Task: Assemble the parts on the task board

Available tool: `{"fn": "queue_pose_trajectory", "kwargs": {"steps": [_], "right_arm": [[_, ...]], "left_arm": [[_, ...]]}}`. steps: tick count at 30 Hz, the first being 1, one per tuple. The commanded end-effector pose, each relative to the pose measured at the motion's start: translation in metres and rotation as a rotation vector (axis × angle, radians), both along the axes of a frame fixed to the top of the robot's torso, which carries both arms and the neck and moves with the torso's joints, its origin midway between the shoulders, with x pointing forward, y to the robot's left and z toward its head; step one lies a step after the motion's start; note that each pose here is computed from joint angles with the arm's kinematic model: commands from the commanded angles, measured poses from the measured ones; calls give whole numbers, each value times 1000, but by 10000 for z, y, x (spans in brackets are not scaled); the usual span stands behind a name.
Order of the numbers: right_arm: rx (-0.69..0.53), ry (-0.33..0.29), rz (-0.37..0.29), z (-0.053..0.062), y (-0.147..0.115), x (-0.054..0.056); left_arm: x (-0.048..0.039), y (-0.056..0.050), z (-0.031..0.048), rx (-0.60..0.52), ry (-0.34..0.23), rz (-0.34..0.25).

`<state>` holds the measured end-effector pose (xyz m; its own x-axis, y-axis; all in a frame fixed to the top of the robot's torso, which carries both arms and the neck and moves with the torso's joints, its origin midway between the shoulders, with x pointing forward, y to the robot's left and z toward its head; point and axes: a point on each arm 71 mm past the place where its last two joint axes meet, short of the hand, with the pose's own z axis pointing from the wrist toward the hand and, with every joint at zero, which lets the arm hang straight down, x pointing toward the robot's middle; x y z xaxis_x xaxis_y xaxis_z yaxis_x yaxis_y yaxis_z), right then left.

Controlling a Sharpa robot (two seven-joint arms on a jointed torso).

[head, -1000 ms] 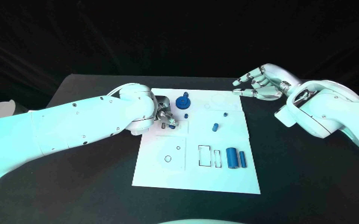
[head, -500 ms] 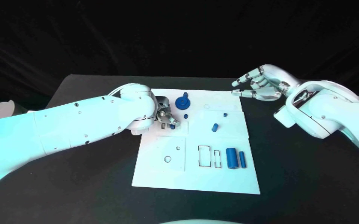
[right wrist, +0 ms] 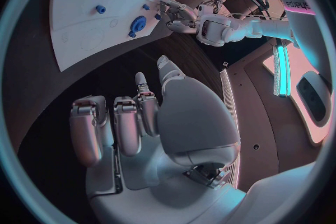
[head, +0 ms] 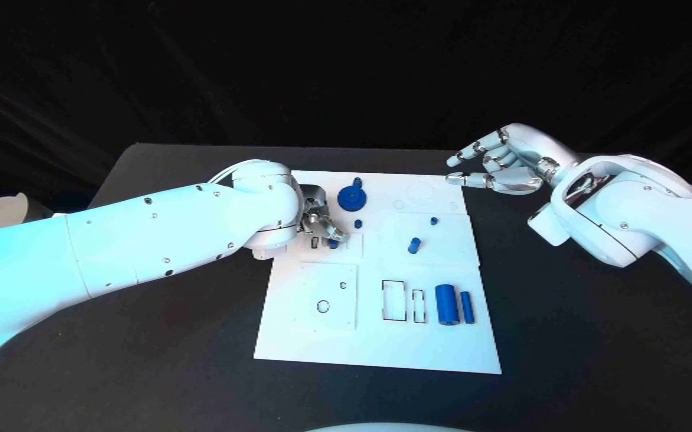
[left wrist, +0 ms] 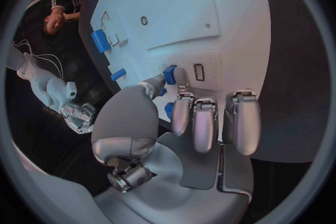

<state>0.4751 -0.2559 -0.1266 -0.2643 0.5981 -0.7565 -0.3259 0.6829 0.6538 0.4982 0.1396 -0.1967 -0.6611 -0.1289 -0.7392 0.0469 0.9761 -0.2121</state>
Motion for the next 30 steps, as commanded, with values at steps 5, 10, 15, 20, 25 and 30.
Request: {"fn": "queue_pose_trajectory", "kwargs": {"steps": [5,10,15,20,25,30], "right_arm": [[-13,3,12,-9,5,-1],[-14,4,9,-12,-4,4],[-15,5,5,-17,-15,11],[-17,7,4,-27,-20,20],[-17,10,0,-43,-32,30],[-19,14,-6,-63,-52,44]], "left_arm": [[-73,127,-137,86,59,97],[-66,192,-94,56,32,125],[-61,238,-15,18,2,145],[-74,240,48,-47,2,148],[-103,254,147,-118,18,143],[-90,353,328,-127,12,131]]}}
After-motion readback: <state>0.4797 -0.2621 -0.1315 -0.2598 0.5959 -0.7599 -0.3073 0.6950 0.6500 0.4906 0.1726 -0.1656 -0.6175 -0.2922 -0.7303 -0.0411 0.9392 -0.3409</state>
